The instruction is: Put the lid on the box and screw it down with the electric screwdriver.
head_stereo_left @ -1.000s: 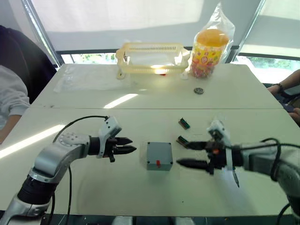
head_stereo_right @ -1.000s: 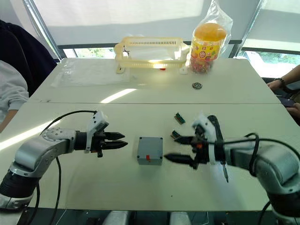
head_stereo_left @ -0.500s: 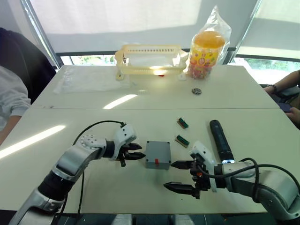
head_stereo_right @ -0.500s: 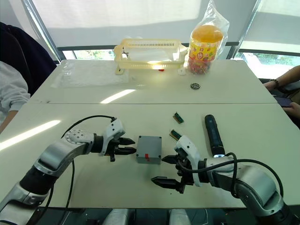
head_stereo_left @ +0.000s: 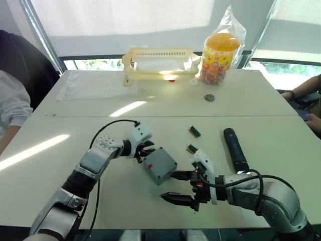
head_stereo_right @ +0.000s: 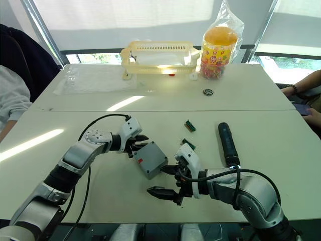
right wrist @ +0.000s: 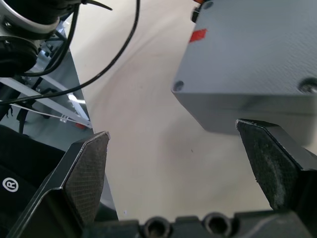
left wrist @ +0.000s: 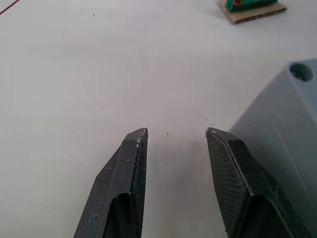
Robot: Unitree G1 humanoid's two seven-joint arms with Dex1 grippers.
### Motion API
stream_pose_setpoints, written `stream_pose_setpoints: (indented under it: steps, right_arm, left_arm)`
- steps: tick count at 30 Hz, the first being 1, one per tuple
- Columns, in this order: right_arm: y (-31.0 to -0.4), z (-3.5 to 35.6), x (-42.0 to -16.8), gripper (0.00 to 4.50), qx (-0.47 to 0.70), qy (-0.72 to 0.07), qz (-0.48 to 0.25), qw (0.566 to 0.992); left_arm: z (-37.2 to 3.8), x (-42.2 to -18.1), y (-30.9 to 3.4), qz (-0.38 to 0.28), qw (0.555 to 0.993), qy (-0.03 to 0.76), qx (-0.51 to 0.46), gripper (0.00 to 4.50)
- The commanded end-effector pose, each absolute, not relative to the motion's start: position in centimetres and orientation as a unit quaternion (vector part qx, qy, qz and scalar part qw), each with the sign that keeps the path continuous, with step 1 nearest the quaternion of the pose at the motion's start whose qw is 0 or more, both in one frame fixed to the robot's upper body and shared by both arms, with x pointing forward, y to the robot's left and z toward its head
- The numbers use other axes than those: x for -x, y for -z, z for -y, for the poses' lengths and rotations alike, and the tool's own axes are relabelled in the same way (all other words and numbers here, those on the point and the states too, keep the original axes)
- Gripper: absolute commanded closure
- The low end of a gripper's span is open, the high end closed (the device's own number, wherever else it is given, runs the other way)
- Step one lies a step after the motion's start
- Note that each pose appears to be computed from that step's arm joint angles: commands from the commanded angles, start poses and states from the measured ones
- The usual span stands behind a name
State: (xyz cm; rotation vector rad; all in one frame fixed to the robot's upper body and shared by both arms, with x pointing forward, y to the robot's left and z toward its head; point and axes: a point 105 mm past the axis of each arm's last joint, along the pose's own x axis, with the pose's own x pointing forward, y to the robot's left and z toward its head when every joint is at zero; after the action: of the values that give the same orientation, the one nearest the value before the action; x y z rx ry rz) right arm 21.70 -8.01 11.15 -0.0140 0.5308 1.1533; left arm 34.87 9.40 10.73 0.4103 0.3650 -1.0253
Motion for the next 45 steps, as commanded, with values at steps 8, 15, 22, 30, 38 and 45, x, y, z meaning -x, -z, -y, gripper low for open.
stream_pose_setpoints:
  steps: [8,15,22,30,38,45]
  right_arm:
    - [-11.0,10.5,-24.9,0.05,0.096,-0.501,-0.209,0.835]
    - [-9.8,9.7,-26.9,0.05,0.13,-0.508,-0.189,0.831]
    - [-10.2,8.7,-26.4,0.05,0.119,-0.531,-0.181,0.82]
    - [-10.2,8.5,-26.0,0.05,0.112,-0.518,-0.177,0.83]
    - [-13.9,12.8,-26.6,0.05,0.134,-0.459,-0.13,0.869]
    - [-16.6,15.1,-30.0,0.05,0.095,-0.403,-0.077,0.907]
  left_arm:
    - [-14.1,-30.4,-12.1,-0.21,0.819,0.504,-0.178,2.63]
    - [-13.1,-28.1,-10.9,-0.232,0.802,0.529,-0.154,2.63]
    - [-11.9,-30.4,-9.9,-0.211,0.82,0.507,-0.162,2.63]
    - [-10.4,-31.8,-10.8,-0.179,0.828,0.512,-0.144,2.63]
    - [-13.7,-30.9,-11.7,-0.198,0.818,0.508,-0.185,2.63]
    - [-14.0,-29.9,-15.2,-0.172,0.8,0.54,-0.197,2.63]
